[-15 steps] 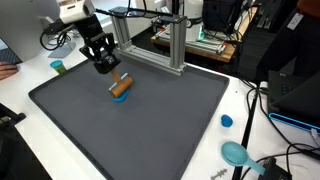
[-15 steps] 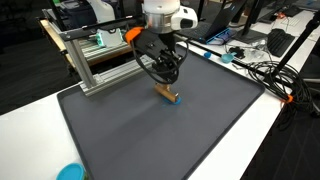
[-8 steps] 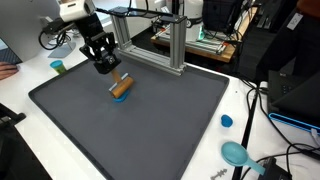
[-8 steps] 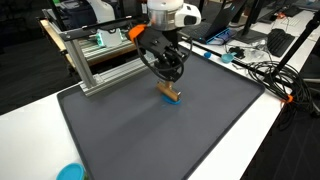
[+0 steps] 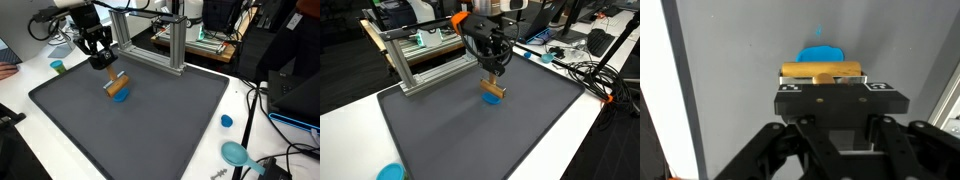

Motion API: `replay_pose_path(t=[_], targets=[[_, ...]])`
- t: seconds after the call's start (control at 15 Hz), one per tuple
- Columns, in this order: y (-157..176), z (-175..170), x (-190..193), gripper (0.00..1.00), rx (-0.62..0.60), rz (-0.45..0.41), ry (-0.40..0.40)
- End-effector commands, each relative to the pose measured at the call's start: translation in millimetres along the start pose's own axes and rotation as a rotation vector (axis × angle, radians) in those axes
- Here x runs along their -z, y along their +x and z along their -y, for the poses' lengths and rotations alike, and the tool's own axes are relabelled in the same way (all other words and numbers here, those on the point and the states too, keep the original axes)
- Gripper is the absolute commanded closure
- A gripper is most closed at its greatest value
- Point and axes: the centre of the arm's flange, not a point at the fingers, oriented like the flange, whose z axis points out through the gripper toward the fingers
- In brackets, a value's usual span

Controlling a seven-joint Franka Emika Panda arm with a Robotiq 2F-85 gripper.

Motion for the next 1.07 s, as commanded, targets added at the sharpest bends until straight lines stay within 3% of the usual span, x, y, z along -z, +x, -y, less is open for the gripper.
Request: replay_pose_path(t=[0.0, 0.47, 1.0], targets=[[-12.6, -1.5, -3.6, 0.78, -0.012, 0.032, -0.01], [-22.1, -4.1, -49.2, 0.78, -0.015, 0.01, 0.055], [-16.0, -4.7, -70.1, 0.78, -0.014, -0.03, 0.069]])
